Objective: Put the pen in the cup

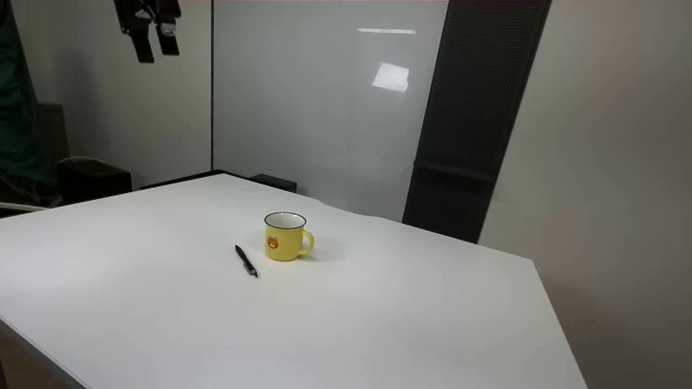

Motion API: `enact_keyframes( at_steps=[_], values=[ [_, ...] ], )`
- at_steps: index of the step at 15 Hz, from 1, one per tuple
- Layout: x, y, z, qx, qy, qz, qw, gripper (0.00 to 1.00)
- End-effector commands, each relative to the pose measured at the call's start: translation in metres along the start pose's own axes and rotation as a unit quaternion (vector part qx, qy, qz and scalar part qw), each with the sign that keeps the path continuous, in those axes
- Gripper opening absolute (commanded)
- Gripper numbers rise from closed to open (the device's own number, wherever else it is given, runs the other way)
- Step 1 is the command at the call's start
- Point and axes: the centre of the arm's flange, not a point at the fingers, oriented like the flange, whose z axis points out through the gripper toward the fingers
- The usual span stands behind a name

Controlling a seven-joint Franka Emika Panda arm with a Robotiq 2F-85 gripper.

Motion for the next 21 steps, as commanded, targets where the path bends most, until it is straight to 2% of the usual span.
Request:
enact_keyframes(
  at_steps=[1, 12, 15, 18, 21],
  values=[
    [0.0, 0.0, 0.0, 0.0, 0.0, 0.0, 1.0, 1.0],
    [0.0, 0.0, -0.001, 0.001, 0.001, 0.0, 1.0, 1.0],
    [0.024, 0.009, 0.011, 0.01, 0.023, -0.012, 0.9996, 1.0],
    [0.07, 0.016, 0.028, 0.039, 0.059, -0.085, 0.9939, 1.0],
    [0.106, 0.022, 0.051, 0.066, 0.071, -0.172, 0.9803, 1.0]
  ],
)
